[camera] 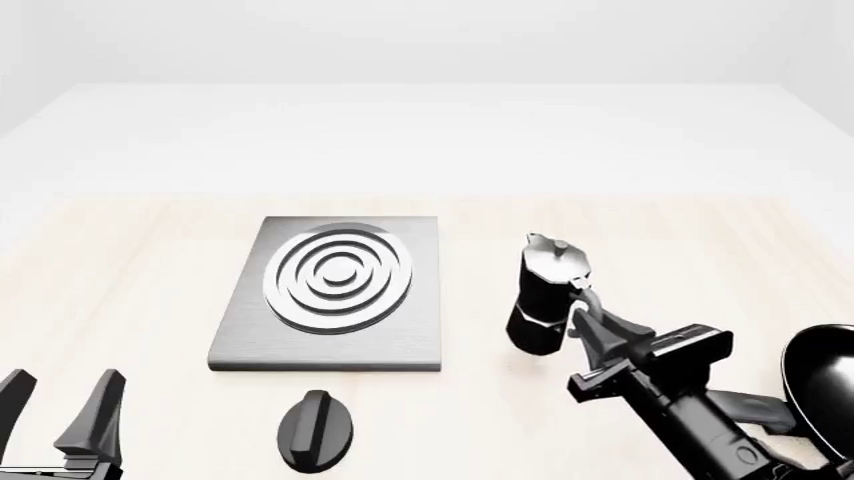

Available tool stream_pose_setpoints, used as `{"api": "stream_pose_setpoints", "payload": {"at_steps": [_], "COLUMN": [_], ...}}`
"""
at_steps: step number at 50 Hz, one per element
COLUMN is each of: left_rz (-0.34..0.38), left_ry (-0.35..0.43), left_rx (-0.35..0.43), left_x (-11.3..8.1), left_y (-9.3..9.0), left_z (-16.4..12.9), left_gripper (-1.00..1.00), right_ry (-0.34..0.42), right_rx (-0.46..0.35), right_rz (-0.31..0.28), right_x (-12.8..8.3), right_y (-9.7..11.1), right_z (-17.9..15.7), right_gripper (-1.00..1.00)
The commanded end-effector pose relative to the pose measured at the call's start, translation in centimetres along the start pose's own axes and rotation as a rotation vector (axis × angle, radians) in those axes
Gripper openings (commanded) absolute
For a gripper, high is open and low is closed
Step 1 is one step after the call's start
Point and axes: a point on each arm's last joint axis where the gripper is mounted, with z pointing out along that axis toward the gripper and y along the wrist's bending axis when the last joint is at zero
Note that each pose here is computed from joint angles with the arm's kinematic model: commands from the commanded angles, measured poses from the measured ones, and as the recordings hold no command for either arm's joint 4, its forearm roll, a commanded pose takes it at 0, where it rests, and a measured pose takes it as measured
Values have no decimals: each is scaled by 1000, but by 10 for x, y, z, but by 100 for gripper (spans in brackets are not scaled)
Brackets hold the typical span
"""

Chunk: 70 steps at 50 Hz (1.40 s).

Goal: Put the moka pot on the stove.

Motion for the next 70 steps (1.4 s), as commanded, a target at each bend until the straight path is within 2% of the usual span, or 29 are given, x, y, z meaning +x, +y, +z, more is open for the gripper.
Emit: {"api": "stream_pose_setpoints", "payload": {"at_steps": [1,18,35,50,70], "left_rz": [0,0,0,0,0], "left_ry": [0,0,0,0,0], "left_rx": [0,0,0,0,0], "left_x": [0,0,0,0,0], "left_y": [0,0,0,0,0], "left_z": [0,0,0,0,0], "left_gripper": [100,100,100,100,100], "right_ry": [-55,-80,-109,-114,-128], "right_rx": [-8,-17,-30,-70,-132], "right_rz": [-31,-70,-84,-103,-91], "right_x": [-20,-43,-69,-79,-81], "right_y": [2,6,10,21,40], "right_z": [0,9,20,34,64], "right_gripper": [-100,-100,-100,-100,-100]}}
